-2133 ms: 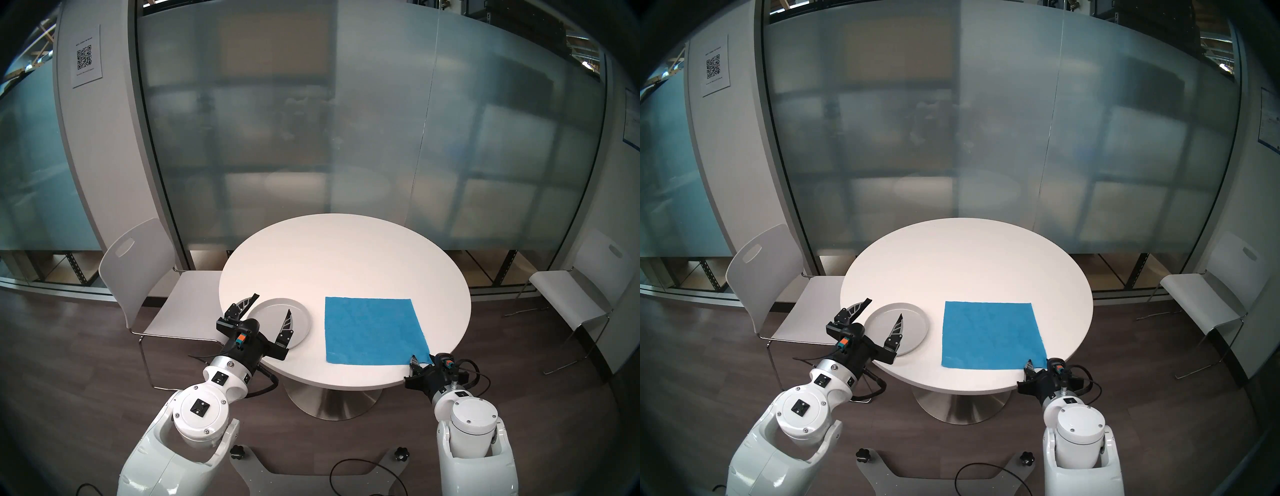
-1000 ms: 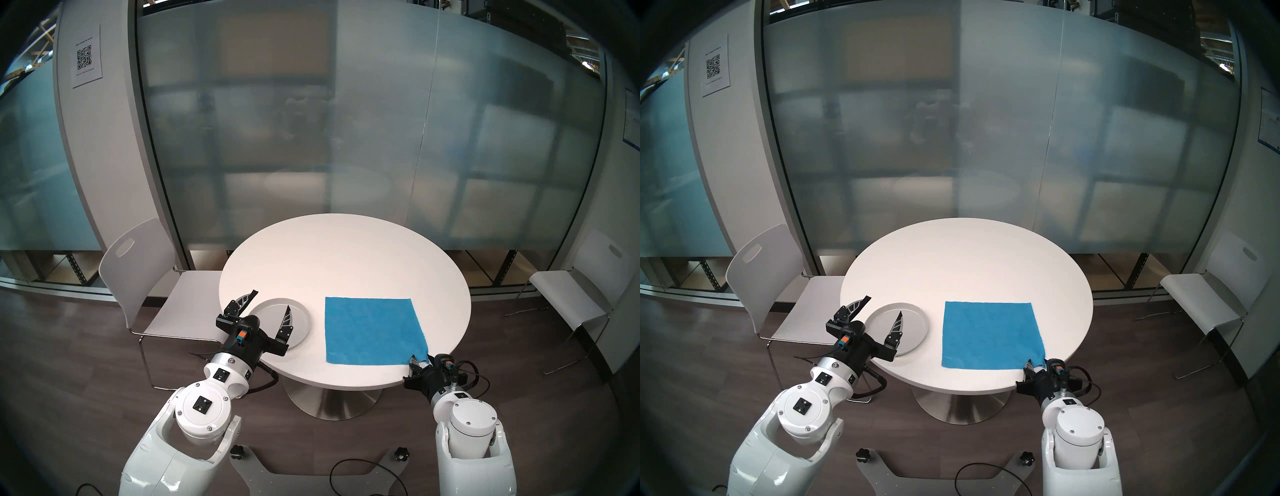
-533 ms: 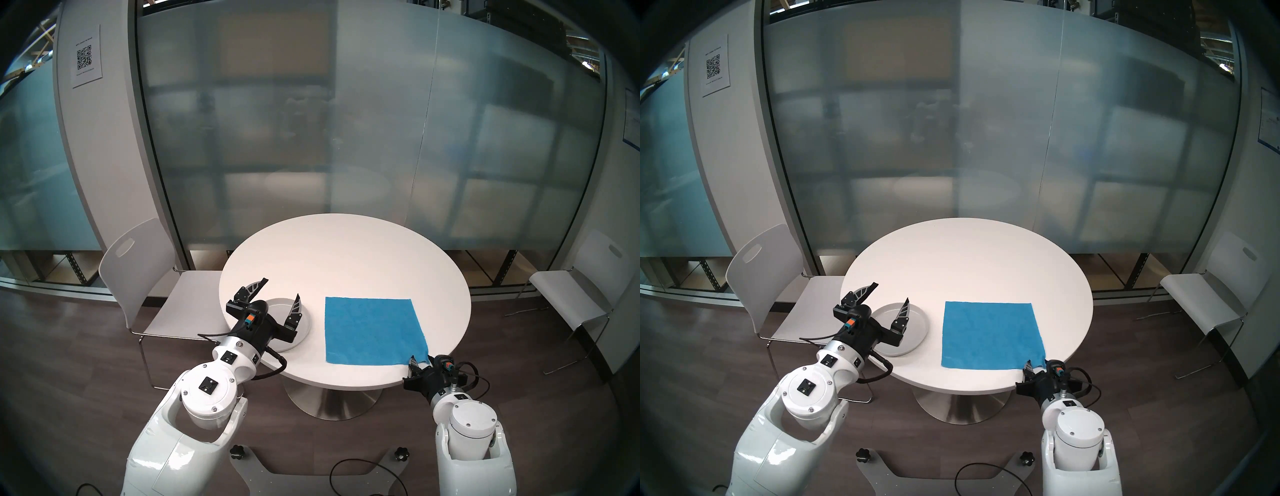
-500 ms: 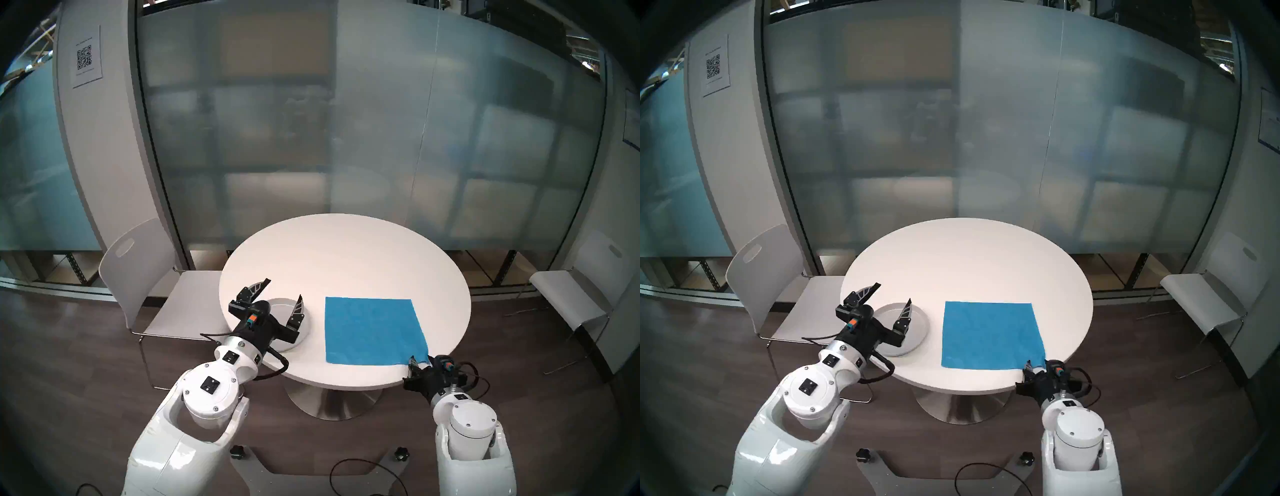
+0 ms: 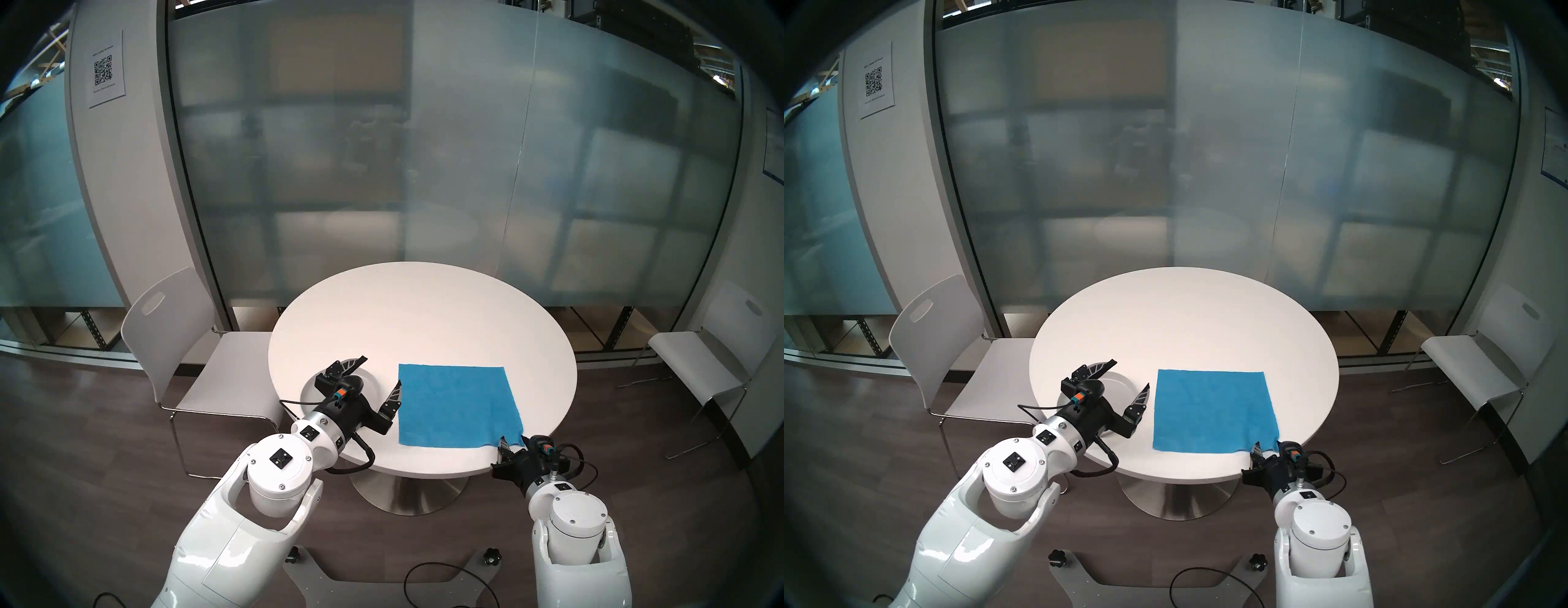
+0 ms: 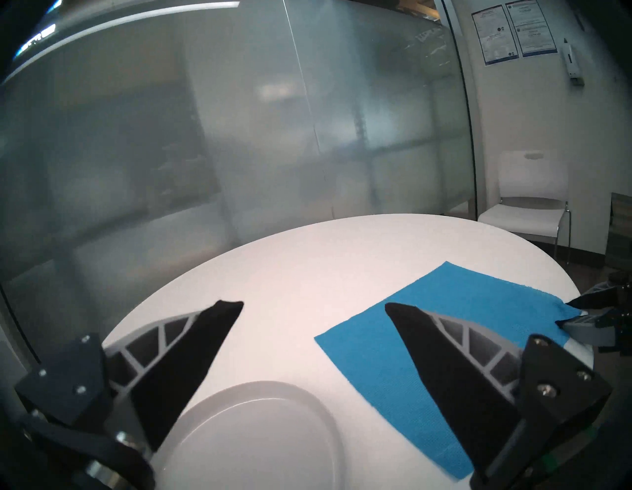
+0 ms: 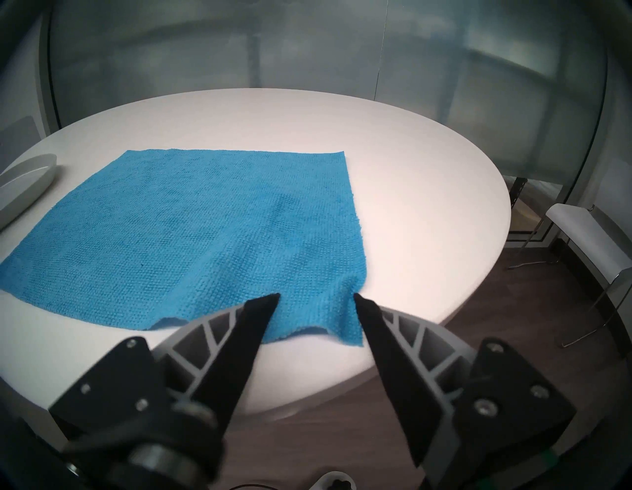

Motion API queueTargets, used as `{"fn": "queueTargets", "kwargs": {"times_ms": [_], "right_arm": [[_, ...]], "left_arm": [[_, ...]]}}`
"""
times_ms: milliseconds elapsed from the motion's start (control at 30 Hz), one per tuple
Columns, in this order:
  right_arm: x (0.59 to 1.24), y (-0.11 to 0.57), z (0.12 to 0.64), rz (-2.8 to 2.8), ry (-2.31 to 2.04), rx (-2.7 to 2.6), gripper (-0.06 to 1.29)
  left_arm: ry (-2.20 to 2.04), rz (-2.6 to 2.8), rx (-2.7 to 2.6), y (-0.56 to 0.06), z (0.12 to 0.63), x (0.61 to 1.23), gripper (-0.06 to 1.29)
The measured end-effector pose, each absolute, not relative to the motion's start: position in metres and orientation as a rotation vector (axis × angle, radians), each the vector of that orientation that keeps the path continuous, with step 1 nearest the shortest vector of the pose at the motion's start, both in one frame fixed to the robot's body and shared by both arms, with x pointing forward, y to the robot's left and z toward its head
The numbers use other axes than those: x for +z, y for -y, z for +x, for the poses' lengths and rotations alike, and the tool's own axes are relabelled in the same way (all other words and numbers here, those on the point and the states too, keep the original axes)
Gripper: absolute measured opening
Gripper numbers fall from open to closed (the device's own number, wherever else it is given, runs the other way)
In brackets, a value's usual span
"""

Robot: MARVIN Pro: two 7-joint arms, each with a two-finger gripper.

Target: Fold the napkin in half twice and place it beside the plate

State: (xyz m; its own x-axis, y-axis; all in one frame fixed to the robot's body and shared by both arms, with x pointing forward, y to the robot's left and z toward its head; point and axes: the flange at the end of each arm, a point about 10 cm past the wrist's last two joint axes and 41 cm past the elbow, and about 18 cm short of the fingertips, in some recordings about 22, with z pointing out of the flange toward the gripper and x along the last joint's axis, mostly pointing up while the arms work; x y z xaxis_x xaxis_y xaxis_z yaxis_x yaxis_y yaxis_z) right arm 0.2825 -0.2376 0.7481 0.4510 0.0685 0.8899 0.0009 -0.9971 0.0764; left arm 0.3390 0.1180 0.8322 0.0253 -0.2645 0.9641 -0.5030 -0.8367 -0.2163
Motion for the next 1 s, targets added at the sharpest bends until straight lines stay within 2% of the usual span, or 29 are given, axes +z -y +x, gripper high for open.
{"fn": "queueTargets", "kwargs": {"times_ms": [933,1000], "right_arm": [[0.750,0.237,0.286,2.614,-0.083,1.612,0.80],[0.750,0.237,0.286,2.614,-0.082,1.613,0.80]], "left_arm": [[1.041,2.145,1.564,-0.090,0.333,0.786,1.20],[1.055,2.142,1.555,-0.089,0.333,0.785,1.02]]}}
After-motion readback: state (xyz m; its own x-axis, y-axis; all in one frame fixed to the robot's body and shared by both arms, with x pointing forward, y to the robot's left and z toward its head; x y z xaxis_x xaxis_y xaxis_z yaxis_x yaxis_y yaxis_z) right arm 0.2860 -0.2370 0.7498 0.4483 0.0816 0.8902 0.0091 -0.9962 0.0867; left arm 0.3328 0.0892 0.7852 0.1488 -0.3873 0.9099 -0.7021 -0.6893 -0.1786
